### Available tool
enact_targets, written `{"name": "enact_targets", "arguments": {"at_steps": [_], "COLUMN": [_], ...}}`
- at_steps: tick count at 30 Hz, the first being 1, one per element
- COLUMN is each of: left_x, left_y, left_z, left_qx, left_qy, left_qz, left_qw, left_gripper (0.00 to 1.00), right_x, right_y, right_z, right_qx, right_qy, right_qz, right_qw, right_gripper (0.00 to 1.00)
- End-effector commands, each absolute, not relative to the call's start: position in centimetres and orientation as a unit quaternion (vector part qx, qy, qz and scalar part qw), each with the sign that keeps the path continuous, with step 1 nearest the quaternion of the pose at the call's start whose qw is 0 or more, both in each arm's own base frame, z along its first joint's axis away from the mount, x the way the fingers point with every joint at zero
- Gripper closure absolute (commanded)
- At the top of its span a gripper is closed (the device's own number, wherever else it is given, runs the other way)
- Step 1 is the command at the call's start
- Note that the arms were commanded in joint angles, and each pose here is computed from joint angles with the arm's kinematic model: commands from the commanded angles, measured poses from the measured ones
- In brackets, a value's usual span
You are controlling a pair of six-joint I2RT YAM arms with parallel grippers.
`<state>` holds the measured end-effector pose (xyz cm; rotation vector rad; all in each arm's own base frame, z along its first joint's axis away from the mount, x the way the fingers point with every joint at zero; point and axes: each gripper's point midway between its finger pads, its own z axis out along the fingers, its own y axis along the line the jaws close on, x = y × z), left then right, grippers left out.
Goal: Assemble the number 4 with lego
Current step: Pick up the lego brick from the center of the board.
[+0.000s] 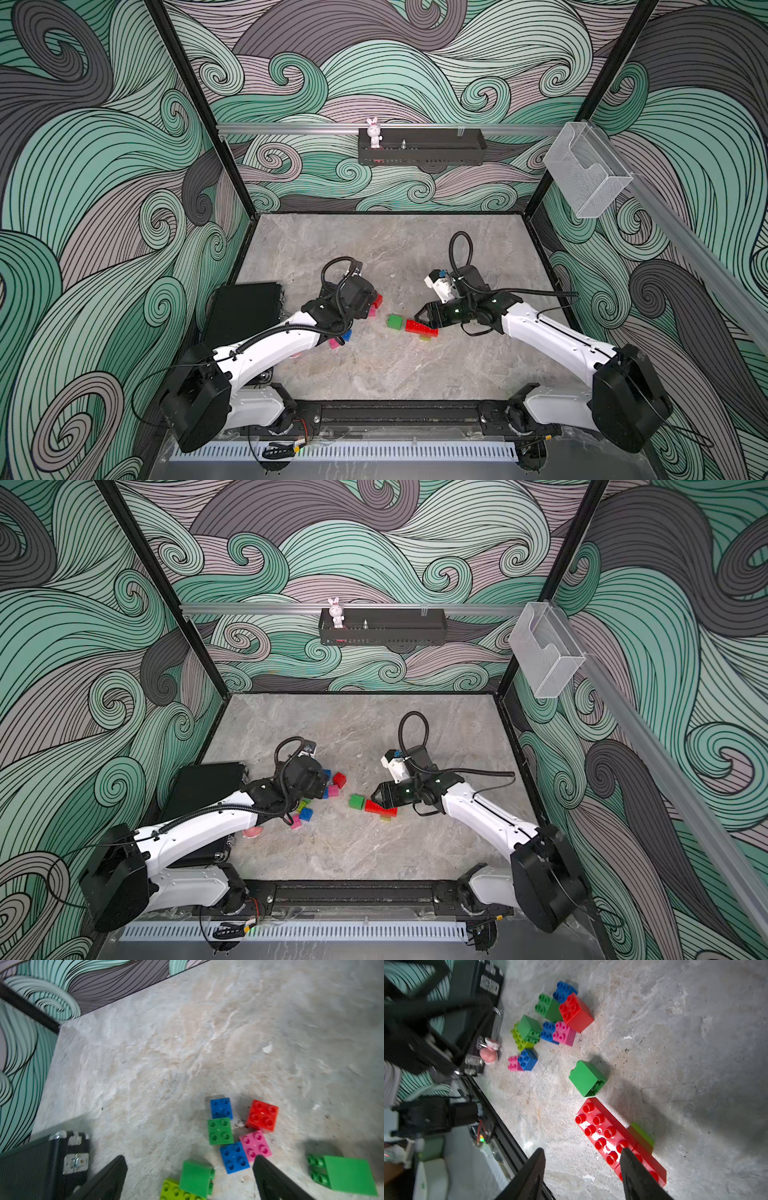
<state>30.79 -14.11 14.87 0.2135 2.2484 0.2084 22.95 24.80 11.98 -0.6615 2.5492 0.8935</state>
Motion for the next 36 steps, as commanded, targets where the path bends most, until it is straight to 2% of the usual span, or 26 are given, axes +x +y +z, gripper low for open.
{"name": "enact_targets", "arguments": {"at_steps": [1, 6, 13, 21, 29, 36], "left_x": [30.5, 29.7, 28.1, 26.6, 26.6, 26.6], "left_y": [-11.2, -9.2, -5.9, -2.9, -3.2, -3.7], "left_z": [16.0, 15.8, 14.5, 12.5, 11.8, 11.2], "left_qx": [-0.002, -0.068, -0.141, -0.208, -0.207, -0.200], "left_qy": [0.908, 0.926, 0.935, 0.931, 0.936, 0.941], "left_qz": [0.088, 0.036, -0.015, -0.013, -0.024, -0.033], "left_qw": [0.409, 0.368, 0.325, 0.298, 0.284, 0.270], "left_gripper": [0.02, 0.01, 0.01, 0.01, 0.01, 0.01], "right_x": [21.6, 21.1, 22.5, 27.9, 29.9, 30.9], "right_y": [25.7, 27.9, 30.7, 34.3, 35.8, 37.3], "right_z": [11.2, 8.5, 6.0, 6.1, 4.8, 4.6], "right_qx": [-0.383, -0.510, -0.576, -0.466, -0.451, -0.403], "right_qy": [0.876, 0.839, 0.807, 0.872, 0.883, 0.904], "right_qz": [0.240, 0.140, 0.086, 0.059, 0.036, 0.060], "right_qw": [0.171, 0.129, 0.103, 0.138, 0.125, 0.127], "right_gripper": [0.39, 0.37, 0.29, 0.31, 0.31, 0.39]}}
